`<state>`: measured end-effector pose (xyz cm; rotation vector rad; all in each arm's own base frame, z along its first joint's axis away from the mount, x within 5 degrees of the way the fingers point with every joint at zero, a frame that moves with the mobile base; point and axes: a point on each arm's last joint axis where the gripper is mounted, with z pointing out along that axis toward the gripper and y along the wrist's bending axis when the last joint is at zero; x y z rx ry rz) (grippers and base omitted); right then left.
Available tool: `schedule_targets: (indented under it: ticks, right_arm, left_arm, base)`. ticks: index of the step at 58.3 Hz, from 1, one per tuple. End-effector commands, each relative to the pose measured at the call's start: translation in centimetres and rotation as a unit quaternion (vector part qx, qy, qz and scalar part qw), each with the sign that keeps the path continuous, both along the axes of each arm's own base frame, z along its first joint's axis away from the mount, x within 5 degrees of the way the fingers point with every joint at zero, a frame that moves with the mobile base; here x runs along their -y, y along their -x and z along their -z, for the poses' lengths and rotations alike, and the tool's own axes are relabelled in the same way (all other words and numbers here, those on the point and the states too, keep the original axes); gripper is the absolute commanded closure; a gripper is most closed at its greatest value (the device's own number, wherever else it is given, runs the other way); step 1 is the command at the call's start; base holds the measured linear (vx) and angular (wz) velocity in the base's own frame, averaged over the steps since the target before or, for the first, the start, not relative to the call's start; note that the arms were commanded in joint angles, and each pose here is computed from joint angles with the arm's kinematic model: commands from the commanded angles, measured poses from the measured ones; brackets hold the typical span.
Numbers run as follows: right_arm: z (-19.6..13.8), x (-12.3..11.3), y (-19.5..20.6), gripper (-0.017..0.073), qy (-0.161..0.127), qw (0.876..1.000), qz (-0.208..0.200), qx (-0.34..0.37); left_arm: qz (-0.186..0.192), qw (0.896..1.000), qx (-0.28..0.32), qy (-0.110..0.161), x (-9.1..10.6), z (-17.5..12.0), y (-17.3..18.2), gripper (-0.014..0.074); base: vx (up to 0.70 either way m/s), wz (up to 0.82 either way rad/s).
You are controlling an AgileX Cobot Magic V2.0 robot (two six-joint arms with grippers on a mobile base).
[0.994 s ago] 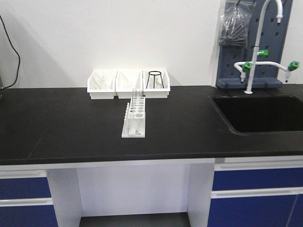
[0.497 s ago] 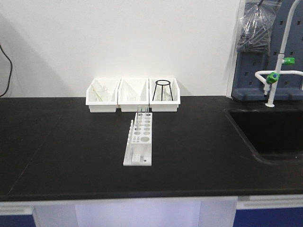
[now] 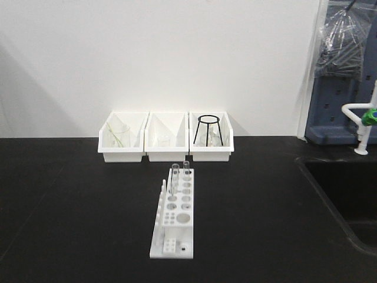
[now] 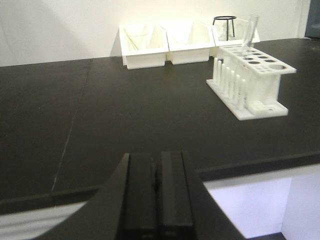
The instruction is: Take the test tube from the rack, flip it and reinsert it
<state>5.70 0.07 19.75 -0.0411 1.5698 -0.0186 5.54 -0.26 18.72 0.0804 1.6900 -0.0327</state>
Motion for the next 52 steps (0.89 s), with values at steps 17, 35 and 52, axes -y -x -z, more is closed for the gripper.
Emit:
schedule_targets:
  ticks: [17, 35, 52]
  right_arm:
    - [-0.73, -0.01, 0.13, 0.057, 0.004, 0.999, 0.0, 0.047]
    - [-0.73, -0.01, 0.13, 0.057, 0.004, 0.999, 0.0, 0.047]
    - [-0.67, -0.01, 0.13, 0.057, 0.004, 0.999, 0.0, 0.044]
  left_arm:
    - [0.007, 0.999, 0.046, 0.012, 0.13, -0.92, 0.03, 0.0601]
    - [0.007, 0.999, 0.046, 0.012, 0.13, -0.92, 0.03, 0.0601]
    - [0.007, 0.999, 0.046, 0.012, 0.13, -0.92, 0.03, 0.0601]
  base:
    - [0.33, 0.02]
    - [0.29, 0.0]
    - [0.16, -0.12]
